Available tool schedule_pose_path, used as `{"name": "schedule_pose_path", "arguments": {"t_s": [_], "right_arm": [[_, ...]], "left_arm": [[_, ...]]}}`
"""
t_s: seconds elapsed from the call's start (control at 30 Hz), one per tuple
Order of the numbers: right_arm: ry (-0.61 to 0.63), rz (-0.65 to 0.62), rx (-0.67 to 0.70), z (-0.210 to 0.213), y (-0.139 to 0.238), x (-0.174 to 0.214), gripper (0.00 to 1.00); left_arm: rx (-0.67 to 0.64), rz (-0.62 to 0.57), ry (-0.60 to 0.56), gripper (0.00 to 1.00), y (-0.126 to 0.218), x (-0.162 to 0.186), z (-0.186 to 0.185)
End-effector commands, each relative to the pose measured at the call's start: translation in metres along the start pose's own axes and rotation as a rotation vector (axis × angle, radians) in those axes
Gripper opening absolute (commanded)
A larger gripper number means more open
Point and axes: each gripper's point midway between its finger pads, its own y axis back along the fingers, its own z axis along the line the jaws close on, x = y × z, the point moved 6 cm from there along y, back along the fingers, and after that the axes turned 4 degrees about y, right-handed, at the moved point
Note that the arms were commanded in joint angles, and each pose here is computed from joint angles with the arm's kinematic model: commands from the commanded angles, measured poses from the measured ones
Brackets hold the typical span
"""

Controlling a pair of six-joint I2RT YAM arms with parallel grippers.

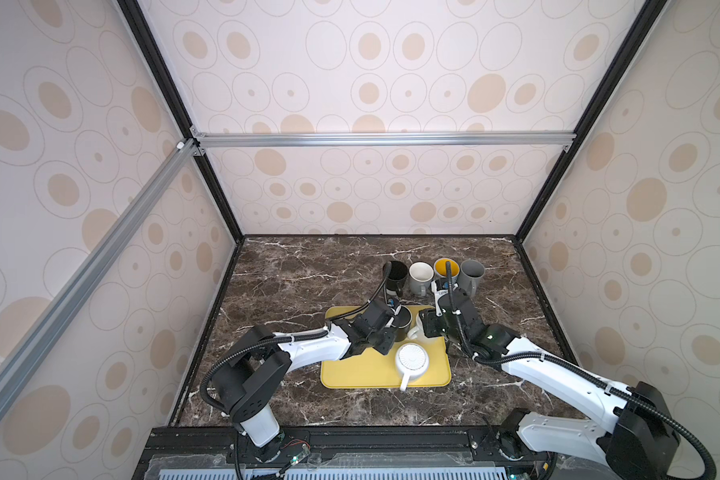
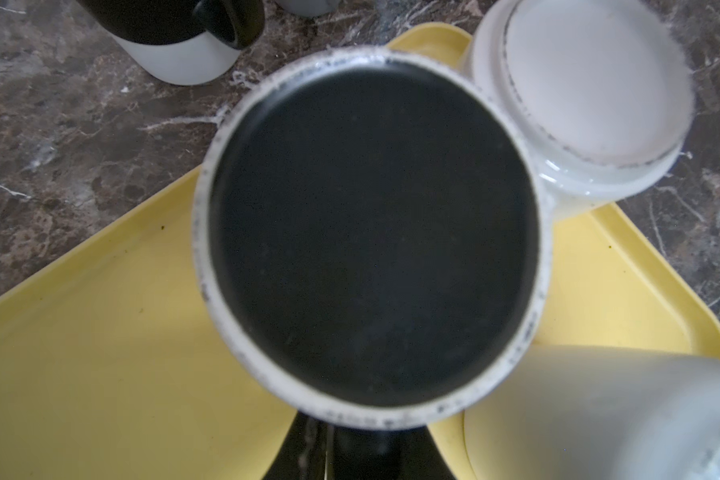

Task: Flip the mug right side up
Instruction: 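Close the left gripper on the black mug's base and lift it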

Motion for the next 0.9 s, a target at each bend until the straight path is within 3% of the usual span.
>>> {"name": "schedule_pose_path", "arguments": {"t_s": [0.0,0.23,0.37,0.87], "right_arm": [[0.005,-0.005,0.010,-0.003,0.004,0.004,0.41],[-0.001,-0.002,0.007,-0.003,0.005,0.006,0.41],[-0.002,-0.006,0.003,-0.003,0.006,0.005,0.41],[0.026,-0.008,-0.067,0.012,0.005,-0.011,0.41]], "left_arm": [[-0.001,-0.017,-0.024,0.22,0.003,-0.011,-0.004],[-0.022,-0.032,-0.022,0.13,0.006,-0.014,-0.002],[-0.065,-0.046,-0.031,0.00,0.011,-0.016,0.003],[-0.216,-0.156,-0.073,0.00,0.059,-0.039,0.019]]}}
